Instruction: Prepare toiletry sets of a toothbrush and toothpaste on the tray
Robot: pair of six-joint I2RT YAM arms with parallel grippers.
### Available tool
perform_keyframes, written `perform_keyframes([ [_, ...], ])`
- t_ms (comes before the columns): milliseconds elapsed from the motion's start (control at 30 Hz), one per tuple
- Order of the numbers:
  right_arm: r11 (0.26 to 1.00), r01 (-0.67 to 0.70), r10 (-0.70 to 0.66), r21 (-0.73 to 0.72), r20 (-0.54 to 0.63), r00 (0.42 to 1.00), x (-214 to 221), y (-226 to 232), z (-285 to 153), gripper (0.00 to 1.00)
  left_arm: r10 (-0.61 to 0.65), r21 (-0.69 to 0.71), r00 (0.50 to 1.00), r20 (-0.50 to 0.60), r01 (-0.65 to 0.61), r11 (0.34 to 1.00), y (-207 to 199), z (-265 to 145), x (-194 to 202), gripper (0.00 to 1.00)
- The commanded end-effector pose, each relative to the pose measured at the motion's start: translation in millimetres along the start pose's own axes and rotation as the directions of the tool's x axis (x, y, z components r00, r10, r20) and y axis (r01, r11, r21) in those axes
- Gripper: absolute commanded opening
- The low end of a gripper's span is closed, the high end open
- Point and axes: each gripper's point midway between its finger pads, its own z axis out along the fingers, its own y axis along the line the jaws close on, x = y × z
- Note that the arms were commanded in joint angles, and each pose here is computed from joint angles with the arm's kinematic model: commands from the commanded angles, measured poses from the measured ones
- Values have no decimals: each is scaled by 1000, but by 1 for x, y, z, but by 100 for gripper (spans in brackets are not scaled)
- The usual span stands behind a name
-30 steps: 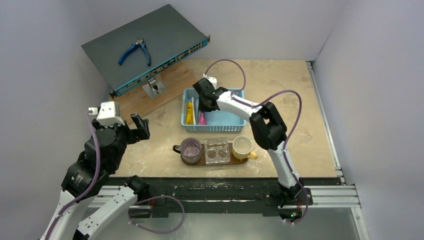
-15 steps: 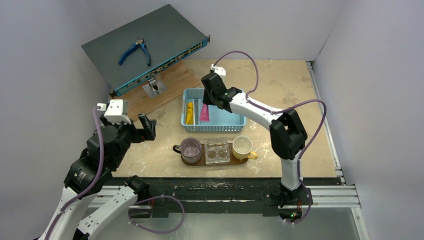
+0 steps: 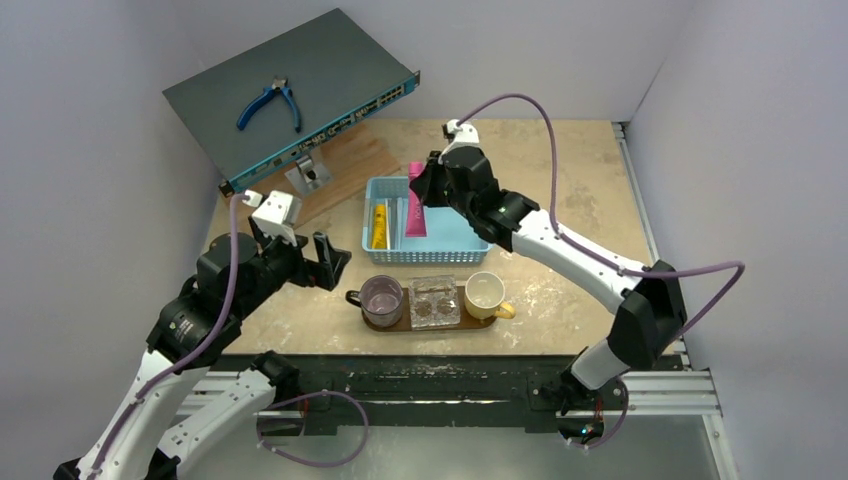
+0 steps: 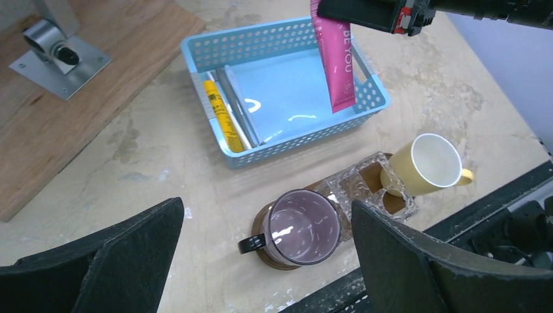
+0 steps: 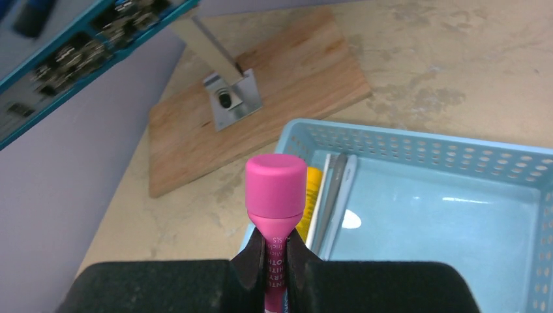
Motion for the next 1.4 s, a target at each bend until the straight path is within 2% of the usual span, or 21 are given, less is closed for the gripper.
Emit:
perform_keyframes([
  [0, 969, 131, -118, -209, 73, 990, -15, 53, -37, 0, 17, 127, 999, 30, -21, 992, -22, 2, -8, 100],
  [333, 853, 386, -380, -352, 90, 921, 18, 88, -104, 0, 12, 261, 1000, 2, -12, 965, -47, 1, -4, 100],
  [533, 742, 520, -521, -423, 125, 844, 45, 100, -133, 0, -1, 326, 1000, -19, 7, 945, -59, 0, -2, 100],
  [700, 673, 595, -605, -439, 136, 785, 68, 107, -148, 0, -23, 459, 999, -46, 41, 888, -84, -8, -1, 100],
  [900, 588, 680, -681, -438, 186, 708, 85, 109, -163, 0, -53, 454, 989, -139, 112, 884, -87, -13, 9, 100],
  [1033, 537, 714, -691, -450, 250, 678, 90, 117, -176, 0, -73, 457, 977, -199, 158, 875, -91, -17, 13, 100],
  [1233, 461, 746, -711, -480, 302, 635, 99, 129, -190, 0, -90, 441, 929, -359, 254, 861, -98, -10, 33, 99],
  [1367, 439, 753, -716, -491, 316, 623, 101, 135, -194, 0, -89, 458, 903, -420, 295, 838, -105, -5, 42, 95],
])
